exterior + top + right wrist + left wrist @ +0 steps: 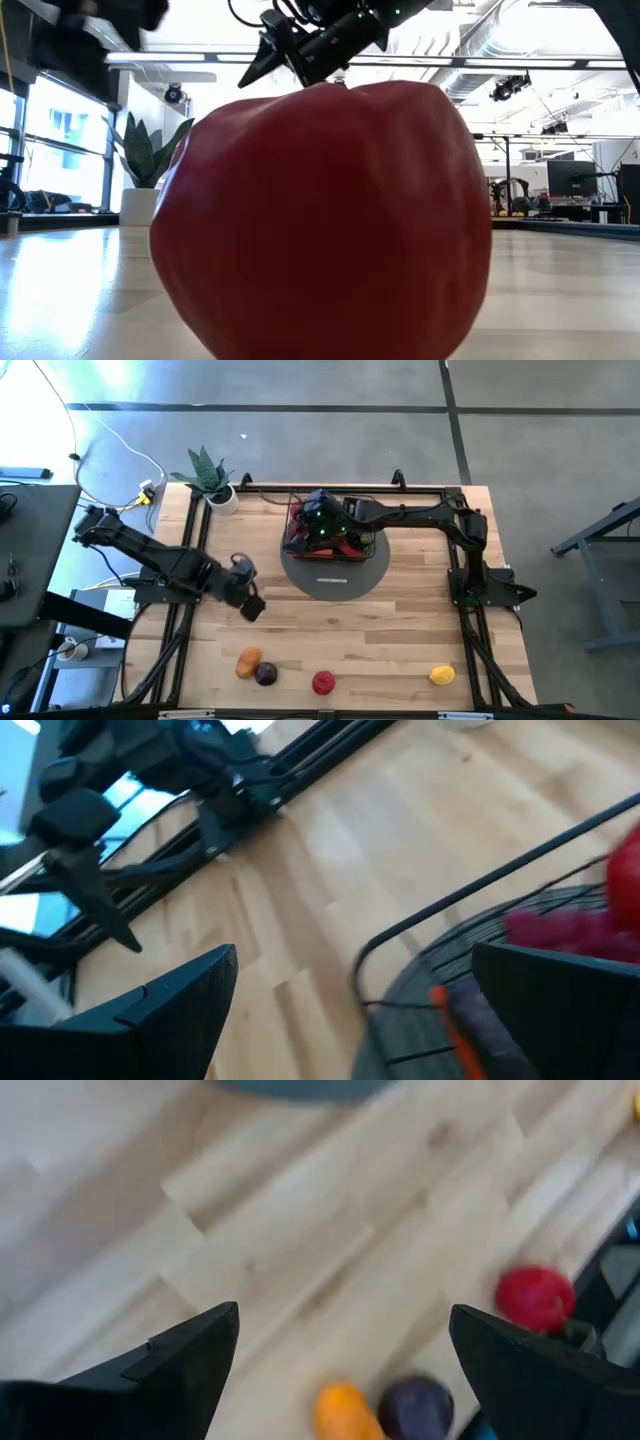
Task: Build produce basket
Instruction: Put the brown potato into the wire basket
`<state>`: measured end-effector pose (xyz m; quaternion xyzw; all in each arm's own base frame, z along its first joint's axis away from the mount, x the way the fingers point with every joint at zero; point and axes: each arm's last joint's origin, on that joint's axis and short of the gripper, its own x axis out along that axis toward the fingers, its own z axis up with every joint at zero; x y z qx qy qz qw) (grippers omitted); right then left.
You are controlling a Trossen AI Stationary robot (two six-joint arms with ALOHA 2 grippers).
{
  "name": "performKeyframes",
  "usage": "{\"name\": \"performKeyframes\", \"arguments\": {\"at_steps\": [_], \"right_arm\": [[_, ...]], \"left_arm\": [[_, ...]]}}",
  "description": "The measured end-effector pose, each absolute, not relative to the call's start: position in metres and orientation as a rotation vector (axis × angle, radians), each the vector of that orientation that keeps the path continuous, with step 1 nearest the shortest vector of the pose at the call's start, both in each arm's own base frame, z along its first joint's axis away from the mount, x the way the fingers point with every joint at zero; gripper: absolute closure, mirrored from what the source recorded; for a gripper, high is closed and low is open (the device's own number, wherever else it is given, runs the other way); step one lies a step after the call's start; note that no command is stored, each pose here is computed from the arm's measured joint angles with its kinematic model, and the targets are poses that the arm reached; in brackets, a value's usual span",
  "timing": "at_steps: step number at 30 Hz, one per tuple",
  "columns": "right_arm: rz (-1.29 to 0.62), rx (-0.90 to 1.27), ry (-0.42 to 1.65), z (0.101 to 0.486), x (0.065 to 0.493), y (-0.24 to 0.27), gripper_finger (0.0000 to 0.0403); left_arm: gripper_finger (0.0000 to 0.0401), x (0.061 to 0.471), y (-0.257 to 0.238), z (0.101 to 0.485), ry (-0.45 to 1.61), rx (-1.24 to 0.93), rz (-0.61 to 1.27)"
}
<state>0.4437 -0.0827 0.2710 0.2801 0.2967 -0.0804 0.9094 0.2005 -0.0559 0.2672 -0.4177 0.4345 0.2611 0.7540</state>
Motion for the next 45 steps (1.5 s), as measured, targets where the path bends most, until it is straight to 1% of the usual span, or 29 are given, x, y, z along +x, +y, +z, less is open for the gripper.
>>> {"name": "performKeyframes", "arguments": {"at_steps": [8,15,23,29,39,45], "right_arm": [[-0.105,0.627,0.629,0.272,0.450,-0.039,0.0018],[-0.117,0.675,0.643,0.271,0.451,-0.005,0.0018],[-0.112,0.686,0.664,0.270,0.450,0.022,0.0018],[-0.124,0.667,0.667,0.270,0.449,0.031,0.0018],[-0.139,0.682,0.685,0.268,0.448,0.032,0.0018],[-0.143,0.688,0.690,0.268,0.448,0.032,0.0018]], "left_arm": [[0.0048,0.185,-0.096,0.265,0.984,-0.963,0.509],[0.0048,0.172,-0.120,0.246,1.028,-0.986,0.550],[0.0048,0.170,-0.143,0.226,1.077,-0.962,0.612],[0.0048,0.179,-0.156,0.211,1.093,-0.966,0.623],[0.0048,0.190,-0.166,0.192,1.122,-0.972,0.644],[0.0048,0.197,-0.173,0.186,1.122,-1.000,0.614]]}}
